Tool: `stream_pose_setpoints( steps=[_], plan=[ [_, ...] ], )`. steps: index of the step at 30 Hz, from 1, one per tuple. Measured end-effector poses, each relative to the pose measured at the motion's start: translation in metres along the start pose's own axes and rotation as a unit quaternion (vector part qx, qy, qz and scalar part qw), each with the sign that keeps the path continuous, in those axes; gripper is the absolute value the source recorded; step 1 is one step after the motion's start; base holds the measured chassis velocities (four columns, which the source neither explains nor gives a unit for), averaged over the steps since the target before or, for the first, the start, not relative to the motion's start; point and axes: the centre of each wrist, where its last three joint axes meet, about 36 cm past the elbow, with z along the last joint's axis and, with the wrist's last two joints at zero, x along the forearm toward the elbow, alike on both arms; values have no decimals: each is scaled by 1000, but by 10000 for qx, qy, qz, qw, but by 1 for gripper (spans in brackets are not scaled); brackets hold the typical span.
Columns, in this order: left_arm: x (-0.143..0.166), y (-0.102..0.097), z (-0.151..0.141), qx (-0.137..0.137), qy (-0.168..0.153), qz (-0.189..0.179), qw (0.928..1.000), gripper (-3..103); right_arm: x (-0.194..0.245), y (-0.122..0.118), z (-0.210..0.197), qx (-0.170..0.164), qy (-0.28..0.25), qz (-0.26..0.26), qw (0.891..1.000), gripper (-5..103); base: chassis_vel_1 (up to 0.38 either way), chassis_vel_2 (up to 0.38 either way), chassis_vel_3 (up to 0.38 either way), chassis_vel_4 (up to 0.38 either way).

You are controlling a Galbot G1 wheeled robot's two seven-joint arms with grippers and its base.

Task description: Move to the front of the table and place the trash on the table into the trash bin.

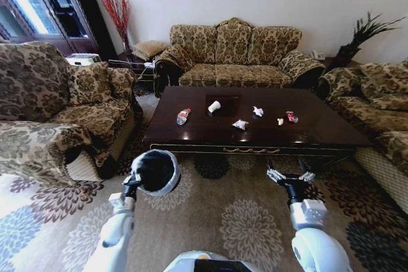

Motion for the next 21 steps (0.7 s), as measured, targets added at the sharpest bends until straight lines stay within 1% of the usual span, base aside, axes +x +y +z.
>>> stream_pose_setpoints(
  steps=[2, 4, 5, 6, 8, 9, 10, 12, 17, 21],
  plan=[
    [0, 0, -1, -1, -10, 1, 10000, 3, 0, 0, 0, -1, -1, -1, 10000, 100, 0, 0, 0, 0],
    [4, -2, -24, -42, -234, 23, 9997, 3, -4, 0, -5, -20, -50, -30, 10000, 100, 0, 0, 0, 0],
    [4, -2, -24, -42, -234, 23, 9997, 3, -4, 0, -5, -20, -50, -30, 10000, 100, 0, 0, 0, 0],
    [4, -3, -32, -63, -307, 38, 9995, 3, -6, 0, -7, -27, -72, -49, 10000, 100, 0, 0, 0, 0],
    [2, -8, -63, -162, -597, 105, 9980, 3, -11, -1, -15, -48, -154, -110, 9998, 100, 0, 0, 0, 0],
    [2, -8, -63, -162, -597, 105, 9980, 3, -11, -1, -15, -48, -154, -110, 9998, 100, 0, 0, 0, 0],
    [0, -10, -73, -207, -682, 151, 9973, 3, -12, -2, -17, -64, -173, -140, 9997, 100, 0, 0, 0, 0],
    [-3, -13, -84, -275, -753, 226, 9965, 3, -12, -2, -18, -150, -180, -167, 9996, 100, 0, 0, 0, 0],
    [-2, -21, -84, -331, -712, 306, 9964, 3, -12, -2, -16, -297, -205, -189, 9992, 100, 0, 0, 0, 0],
    [0, -25, -81, -332, -673, 312, 9967, 3, -12, -2, -13, -303, -199, -200, 9991, 100, 0, 0, 0, 0]
  ],
)
